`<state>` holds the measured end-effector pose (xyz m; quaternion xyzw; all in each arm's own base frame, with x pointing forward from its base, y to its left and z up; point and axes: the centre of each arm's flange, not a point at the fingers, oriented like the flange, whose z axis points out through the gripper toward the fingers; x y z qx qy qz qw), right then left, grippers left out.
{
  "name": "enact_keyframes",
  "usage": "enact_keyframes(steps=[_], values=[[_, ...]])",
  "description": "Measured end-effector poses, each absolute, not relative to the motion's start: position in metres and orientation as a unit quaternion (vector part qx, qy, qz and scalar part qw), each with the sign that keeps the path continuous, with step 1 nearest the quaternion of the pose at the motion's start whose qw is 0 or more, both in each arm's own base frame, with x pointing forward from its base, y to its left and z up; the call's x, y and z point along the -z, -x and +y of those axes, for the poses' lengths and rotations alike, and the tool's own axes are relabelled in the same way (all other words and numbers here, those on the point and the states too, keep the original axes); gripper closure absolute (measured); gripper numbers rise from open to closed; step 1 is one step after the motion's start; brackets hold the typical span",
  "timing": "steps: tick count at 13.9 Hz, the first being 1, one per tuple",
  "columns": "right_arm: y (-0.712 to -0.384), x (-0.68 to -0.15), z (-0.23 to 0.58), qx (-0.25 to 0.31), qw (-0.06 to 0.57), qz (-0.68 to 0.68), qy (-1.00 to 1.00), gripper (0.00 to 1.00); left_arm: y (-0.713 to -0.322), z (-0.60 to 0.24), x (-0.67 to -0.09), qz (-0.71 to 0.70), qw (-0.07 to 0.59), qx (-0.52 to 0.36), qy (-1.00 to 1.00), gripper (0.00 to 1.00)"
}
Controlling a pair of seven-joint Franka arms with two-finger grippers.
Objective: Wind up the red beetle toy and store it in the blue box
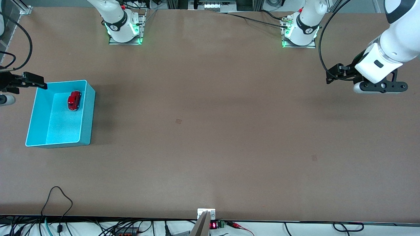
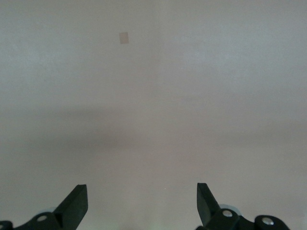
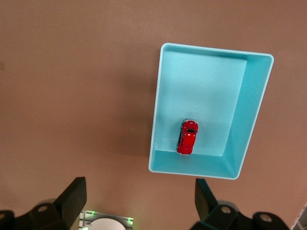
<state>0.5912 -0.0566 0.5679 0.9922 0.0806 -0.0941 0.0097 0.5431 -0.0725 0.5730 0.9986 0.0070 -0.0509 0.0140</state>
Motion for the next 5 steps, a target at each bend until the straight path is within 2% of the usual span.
enact_keyframes(steps=[5], values=[[-0.5861,-0.5726,-0.0479,0.098,0.012,0.054,-0.994,0.00,-0.5419,-0.0796,-0.5757,0.000,0.013,0.053,-0.999,0.00]])
